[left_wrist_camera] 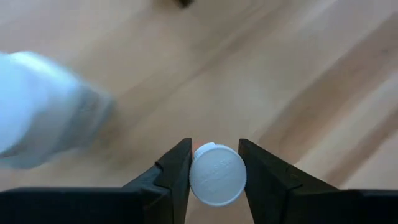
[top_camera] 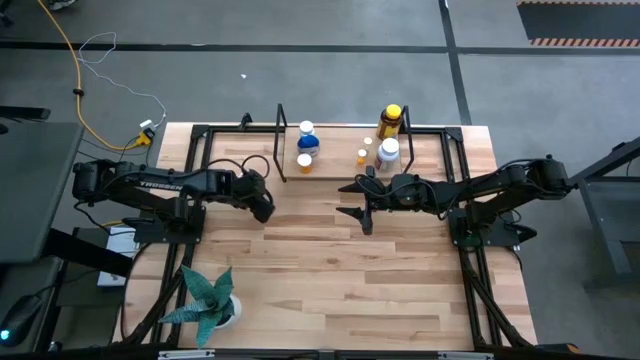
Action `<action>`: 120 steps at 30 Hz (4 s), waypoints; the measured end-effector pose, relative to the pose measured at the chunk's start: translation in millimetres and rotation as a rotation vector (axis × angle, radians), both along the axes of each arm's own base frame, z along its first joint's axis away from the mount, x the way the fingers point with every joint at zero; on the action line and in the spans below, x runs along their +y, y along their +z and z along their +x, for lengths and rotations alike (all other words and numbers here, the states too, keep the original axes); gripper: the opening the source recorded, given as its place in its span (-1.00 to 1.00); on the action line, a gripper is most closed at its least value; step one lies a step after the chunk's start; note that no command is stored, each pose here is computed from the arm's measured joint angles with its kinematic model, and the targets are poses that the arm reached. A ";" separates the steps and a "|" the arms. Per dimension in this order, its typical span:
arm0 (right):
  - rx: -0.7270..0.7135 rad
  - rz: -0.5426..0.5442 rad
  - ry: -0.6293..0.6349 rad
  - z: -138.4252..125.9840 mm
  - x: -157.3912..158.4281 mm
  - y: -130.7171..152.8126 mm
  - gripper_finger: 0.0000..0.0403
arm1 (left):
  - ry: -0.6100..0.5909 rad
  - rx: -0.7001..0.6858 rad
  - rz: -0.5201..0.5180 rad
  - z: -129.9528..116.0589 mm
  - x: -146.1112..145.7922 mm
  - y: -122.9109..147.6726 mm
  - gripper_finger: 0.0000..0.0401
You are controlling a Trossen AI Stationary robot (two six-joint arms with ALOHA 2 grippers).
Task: Pick and place medicine bottles onto shelf by color
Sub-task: Put the small pink pill bottle on the shelf, then put the light blue pill bottle on the shelf
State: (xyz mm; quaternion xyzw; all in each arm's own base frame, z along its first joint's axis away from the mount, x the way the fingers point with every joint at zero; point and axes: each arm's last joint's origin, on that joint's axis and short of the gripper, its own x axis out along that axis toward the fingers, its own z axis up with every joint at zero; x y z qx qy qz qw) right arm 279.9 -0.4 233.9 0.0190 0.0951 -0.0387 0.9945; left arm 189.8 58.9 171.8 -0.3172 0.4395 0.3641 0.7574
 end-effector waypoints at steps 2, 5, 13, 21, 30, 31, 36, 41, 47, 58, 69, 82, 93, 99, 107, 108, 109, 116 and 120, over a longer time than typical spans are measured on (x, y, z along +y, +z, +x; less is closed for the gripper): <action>0.000 0.000 0.000 0.0 0.0 0.0 0.27 | -0.024 -0.047 -0.010 4.5 -1.9 1.7 -0.43; -0.010 -0.001 0.000 0.2 0.0 0.9 0.27 | -0.087 -0.142 -0.010 13.7 -4.8 6.2 -0.43; -0.109 -0.001 0.001 1.4 0.0 10.6 0.27 | -0.169 -0.262 0.078 45.3 -10.4 34.5 -0.44; -0.157 -0.024 0.023 -1.1 3.2 18.5 0.27 | -0.275 -0.133 0.155 108.5 13.0 48.1 -0.44; -0.210 -0.068 0.106 -11.8 21.8 33.5 0.27 | -0.332 -0.076 0.302 179.3 71.5 74.1 -0.44; -0.214 -0.072 0.113 -12.5 23.7 34.4 0.27 | -0.341 -0.066 0.310 184.4 76.9 76.9 -0.44; -0.228 -0.084 0.137 -16.0 29.6 38.3 0.27 | -0.374 -0.019 0.292 207.1 100.8 77.5 -0.44; -0.227 -0.084 0.140 -16.7 30.3 38.7 0.27 | -0.405 0.012 0.306 226.1 118.7 67.6 -0.44; -0.227 -0.084 0.140 -16.7 30.3 38.7 0.27 | -0.403 -0.012 0.290 241.0 137.4 60.6 -0.44; -0.227 -0.084 0.140 -16.7 30.3 38.7 0.27 | -0.384 -0.037 0.214 237.4 164.2 43.6 -0.44; -0.228 -0.080 0.140 -16.7 30.3 38.8 0.27 | -0.392 -0.123 0.228 242.3 171.5 43.5 -0.44; -0.227 -0.080 0.139 -16.6 30.3 38.7 0.27 | -0.433 -0.114 0.223 243.6 170.7 38.7 -0.44; -0.227 -0.080 0.139 -16.6 30.2 38.7 0.27 | -0.447 -0.113 0.232 247.2 169.9 33.1 -0.44; -0.227 -0.080 0.139 -16.6 30.2 38.7 0.27 | -0.453 -0.121 0.245 249.0 169.9 32.6 -0.42; -0.227 -0.080 0.139 -16.6 30.3 38.7 0.27 | -0.454 -0.100 0.273 249.0 170.3 32.7 -0.15; -0.227 -0.080 0.139 -16.6 30.2 38.7 0.27 | -0.454 -0.100 0.274 249.3 169.8 32.7 -0.12; -0.227 -0.080 0.139 -16.6 30.3 38.7 0.27 | -0.455 -0.099 0.275 249.6 169.2 32.7 -0.08; -0.227 -0.080 0.139 -16.6 30.2 38.7 0.27 | -0.457 -0.067 0.254 243.5 165.1 40.1 0.11; -0.227 -0.080 0.139 -16.5 30.3 38.6 0.27 | -0.459 -0.009 0.224 232.5 162.2 49.8 0.13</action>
